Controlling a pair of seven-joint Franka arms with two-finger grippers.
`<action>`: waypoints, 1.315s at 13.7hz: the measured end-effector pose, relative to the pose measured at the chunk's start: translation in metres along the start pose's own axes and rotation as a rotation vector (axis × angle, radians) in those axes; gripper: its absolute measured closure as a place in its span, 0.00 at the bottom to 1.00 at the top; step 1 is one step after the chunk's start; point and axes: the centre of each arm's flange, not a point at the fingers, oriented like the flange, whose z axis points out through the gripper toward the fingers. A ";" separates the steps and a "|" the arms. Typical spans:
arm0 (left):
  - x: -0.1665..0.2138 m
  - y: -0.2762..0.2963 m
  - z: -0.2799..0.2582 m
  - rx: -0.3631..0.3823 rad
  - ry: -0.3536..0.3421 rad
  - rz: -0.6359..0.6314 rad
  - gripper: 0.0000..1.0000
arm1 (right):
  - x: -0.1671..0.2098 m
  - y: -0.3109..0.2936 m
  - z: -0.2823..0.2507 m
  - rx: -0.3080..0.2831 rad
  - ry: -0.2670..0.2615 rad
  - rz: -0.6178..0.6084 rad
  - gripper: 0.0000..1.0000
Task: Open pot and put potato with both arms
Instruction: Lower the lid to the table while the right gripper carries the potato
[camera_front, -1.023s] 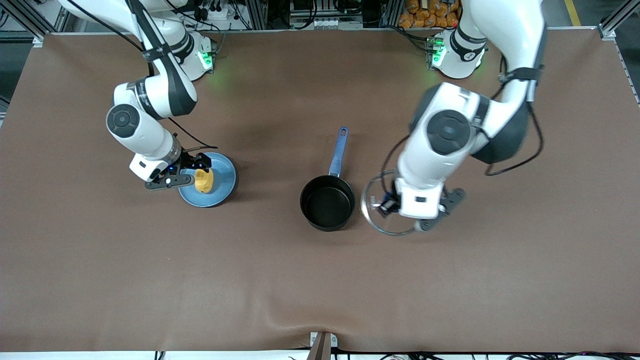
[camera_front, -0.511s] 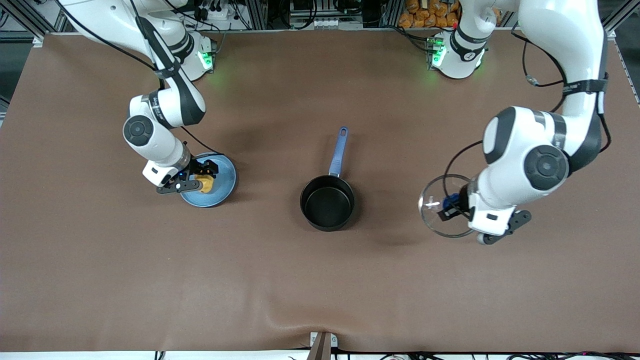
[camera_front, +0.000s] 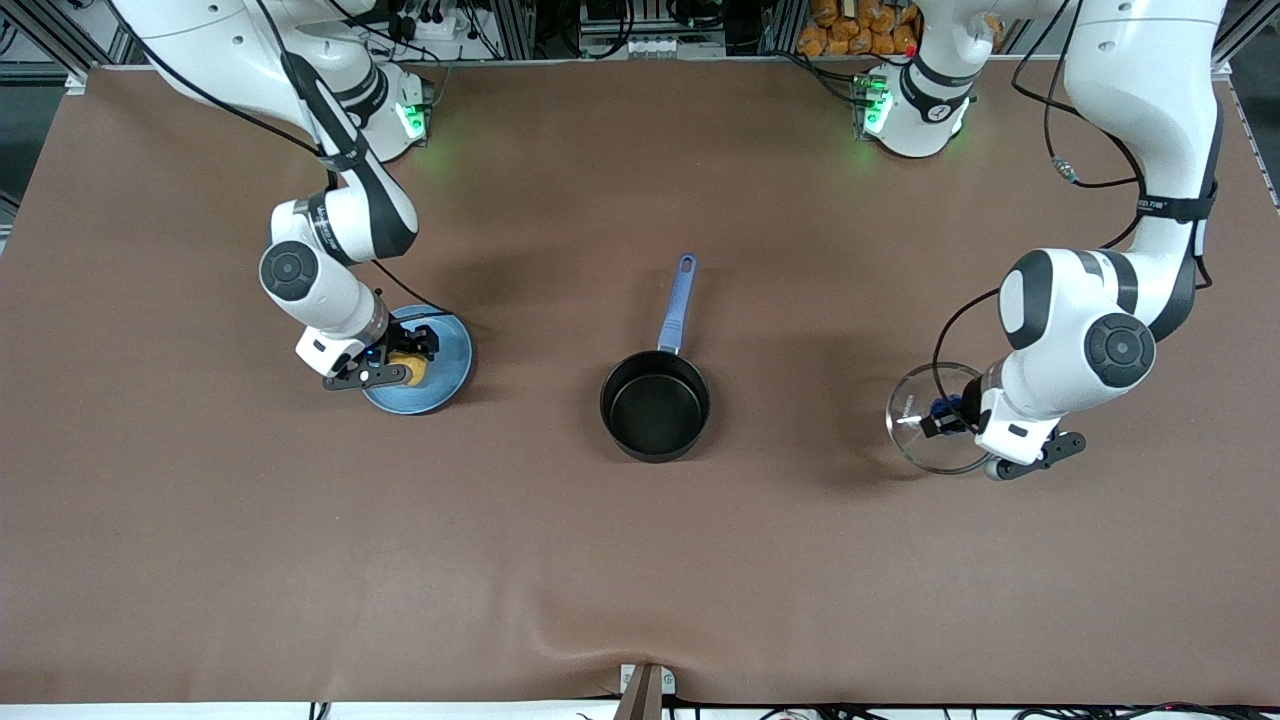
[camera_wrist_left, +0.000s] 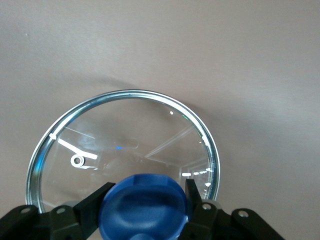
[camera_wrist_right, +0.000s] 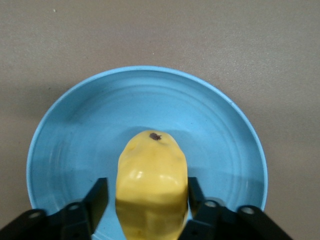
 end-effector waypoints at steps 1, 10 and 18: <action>-0.002 -0.013 0.011 -0.003 0.014 0.019 0.38 | 0.000 0.000 0.000 0.000 0.001 0.001 0.45; -0.008 -0.047 0.047 -0.040 0.021 0.027 0.38 | 0.011 -0.029 -0.101 -0.014 0.001 -0.031 0.46; 0.003 -0.048 0.041 -0.077 0.073 0.023 0.00 | 0.045 -0.226 -0.207 0.038 0.087 0.083 0.46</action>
